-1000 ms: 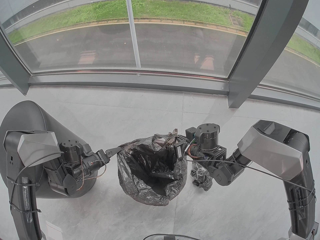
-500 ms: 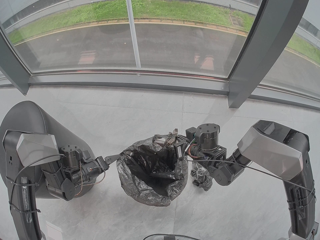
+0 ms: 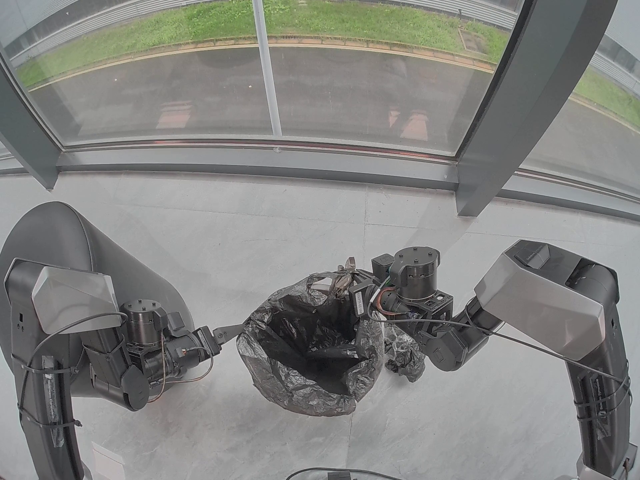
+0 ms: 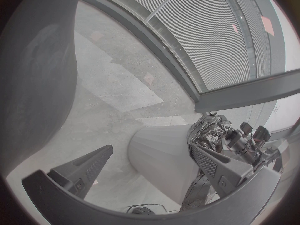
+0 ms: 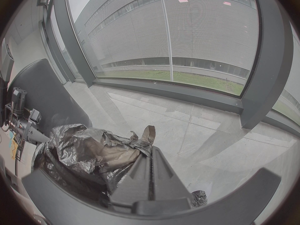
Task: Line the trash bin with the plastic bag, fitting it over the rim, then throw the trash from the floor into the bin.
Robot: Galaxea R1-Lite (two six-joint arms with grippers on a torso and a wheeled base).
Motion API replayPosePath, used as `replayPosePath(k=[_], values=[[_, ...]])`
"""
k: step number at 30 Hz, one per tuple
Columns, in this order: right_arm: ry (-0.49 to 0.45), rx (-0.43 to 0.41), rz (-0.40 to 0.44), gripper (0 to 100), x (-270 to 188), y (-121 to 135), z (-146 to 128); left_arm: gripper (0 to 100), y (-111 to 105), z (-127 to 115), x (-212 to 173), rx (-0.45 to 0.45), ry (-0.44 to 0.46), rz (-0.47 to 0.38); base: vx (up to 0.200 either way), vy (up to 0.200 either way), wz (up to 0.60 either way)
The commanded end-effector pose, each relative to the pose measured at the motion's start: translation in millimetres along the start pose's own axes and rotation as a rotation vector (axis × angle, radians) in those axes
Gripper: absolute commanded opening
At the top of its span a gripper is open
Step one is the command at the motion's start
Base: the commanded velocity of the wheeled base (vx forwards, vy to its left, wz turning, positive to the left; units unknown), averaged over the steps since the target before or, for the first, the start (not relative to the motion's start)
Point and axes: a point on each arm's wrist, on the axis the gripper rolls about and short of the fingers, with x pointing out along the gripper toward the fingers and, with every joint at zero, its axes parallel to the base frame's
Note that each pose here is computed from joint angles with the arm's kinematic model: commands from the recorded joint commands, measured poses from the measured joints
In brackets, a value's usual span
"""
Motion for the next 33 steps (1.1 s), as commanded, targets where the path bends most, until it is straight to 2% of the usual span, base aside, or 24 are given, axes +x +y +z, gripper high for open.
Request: replayPosePath(k=[1, 9, 22, 33], values=[[-0.001, 0.001, 0.000, 0, 0.0, 0.1, 0.0, 100, -2.0, -8.2, -4.0, 0.024, 0.011, 0.034, 0.000, 0.000, 0.00], [-0.043, 0.007, -0.001, 0, -1.8, 0.3, 5.2, 100, -9.8, -12.2, 1.0, 0.046, -0.039, 0.110, 0.000, 0.000, 0.00], [-0.048, 0.009, -0.003, 0, -2.1, -0.5, 5.9, 100, -23.1, -10.4, -3.9, 0.043, -0.053, 0.077, 0.000, 0.000, 0.00], [-0.034, 0.006, -0.001, 0, -4.1, -0.6, 2.4, 100, -37.3, -3.4, -21.1, 0.054, -0.130, 0.010, 0.000, 0.000, 0.00]])
